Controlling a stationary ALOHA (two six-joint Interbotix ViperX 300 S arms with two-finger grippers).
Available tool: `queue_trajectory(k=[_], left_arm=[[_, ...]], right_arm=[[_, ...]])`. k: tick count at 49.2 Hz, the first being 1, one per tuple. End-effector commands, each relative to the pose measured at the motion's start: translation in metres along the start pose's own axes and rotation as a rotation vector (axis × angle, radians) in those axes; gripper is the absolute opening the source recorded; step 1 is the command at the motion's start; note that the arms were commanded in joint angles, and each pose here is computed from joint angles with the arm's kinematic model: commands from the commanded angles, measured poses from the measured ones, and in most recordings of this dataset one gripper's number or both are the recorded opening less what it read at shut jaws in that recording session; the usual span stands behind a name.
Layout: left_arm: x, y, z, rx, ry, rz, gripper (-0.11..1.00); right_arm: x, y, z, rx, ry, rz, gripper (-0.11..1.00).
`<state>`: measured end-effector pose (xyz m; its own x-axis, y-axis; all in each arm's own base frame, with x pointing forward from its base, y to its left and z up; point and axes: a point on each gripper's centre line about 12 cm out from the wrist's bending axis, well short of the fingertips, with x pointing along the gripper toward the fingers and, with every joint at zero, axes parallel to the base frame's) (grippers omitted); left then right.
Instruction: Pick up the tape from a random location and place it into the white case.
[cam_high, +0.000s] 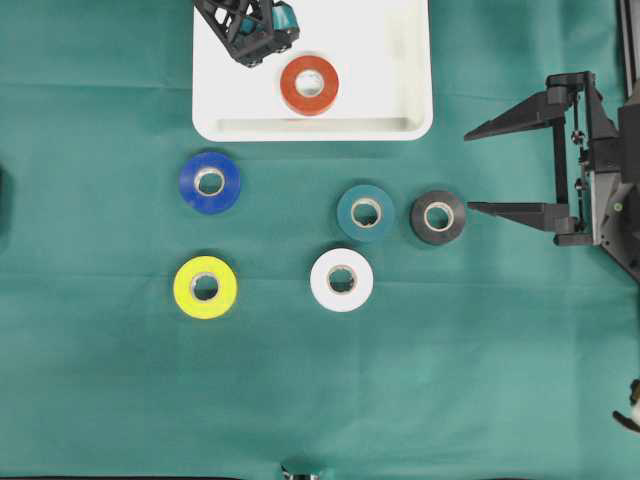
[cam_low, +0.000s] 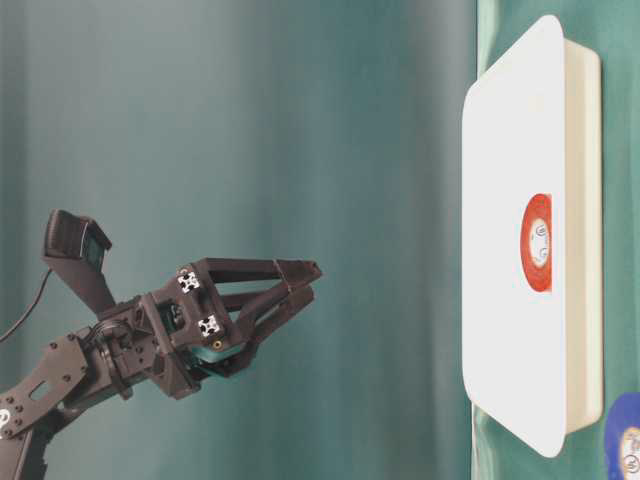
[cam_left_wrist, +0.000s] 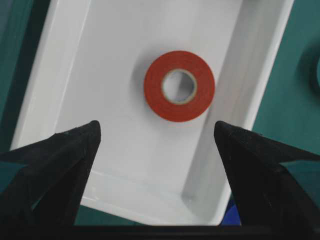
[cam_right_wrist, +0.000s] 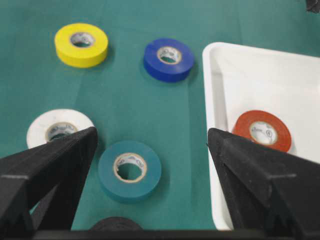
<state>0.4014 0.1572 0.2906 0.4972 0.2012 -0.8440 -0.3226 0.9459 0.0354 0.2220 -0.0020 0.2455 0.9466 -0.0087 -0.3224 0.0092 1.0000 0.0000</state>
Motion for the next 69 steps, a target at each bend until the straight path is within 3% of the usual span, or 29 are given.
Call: queue_trajectory(k=[1,11,18,27,38,44,53,62,69], left_arm=[[-0.018,-0.002,0.008,0.001,-0.051,-0.001,0.98],[-0.022,-0.033,0.007,0.06,-0.055,-0.043,0.98],[-0.026,-0.073,0.002,0.128,-0.056,-0.097,0.98],[-0.035,-0.131,-0.008,0.179,-0.051,-0.177,0.98],[-0.045,-0.177,-0.018,0.262,-0.064,-0.244,0.98],[-0.047,-0.182,-0.019,0.274,-0.072,-0.251,0.98],[-0.054,-0.166,-0.025,0.252,-0.072,-0.236,0.98],[-0.07,-0.151,-0.047,0.237,-0.108,-0.235,0.98],[-0.089,-0.139,-0.071,0.225,-0.222,-0.252,0.98]], right_arm=[[0.0,0.0,0.011,-0.003,-0.031,-0.001,0.9],[0.0,0.0,0.012,0.0,-0.031,-0.001,0.9],[0.0,0.0,0.012,-0.001,-0.032,-0.001,0.9],[0.0,0.0,0.012,-0.003,-0.032,-0.001,0.9],[0.0,0.0,0.014,-0.003,-0.037,-0.001,0.9],[0.001,0.0,0.015,-0.003,-0.037,-0.001,0.9],[0.0,0.0,0.017,0.004,-0.043,-0.001,0.9],[-0.001,0.0,0.018,0.008,-0.044,-0.001,0.9],[-0.002,0.0,0.019,0.008,-0.046,-0.001,0.9]])
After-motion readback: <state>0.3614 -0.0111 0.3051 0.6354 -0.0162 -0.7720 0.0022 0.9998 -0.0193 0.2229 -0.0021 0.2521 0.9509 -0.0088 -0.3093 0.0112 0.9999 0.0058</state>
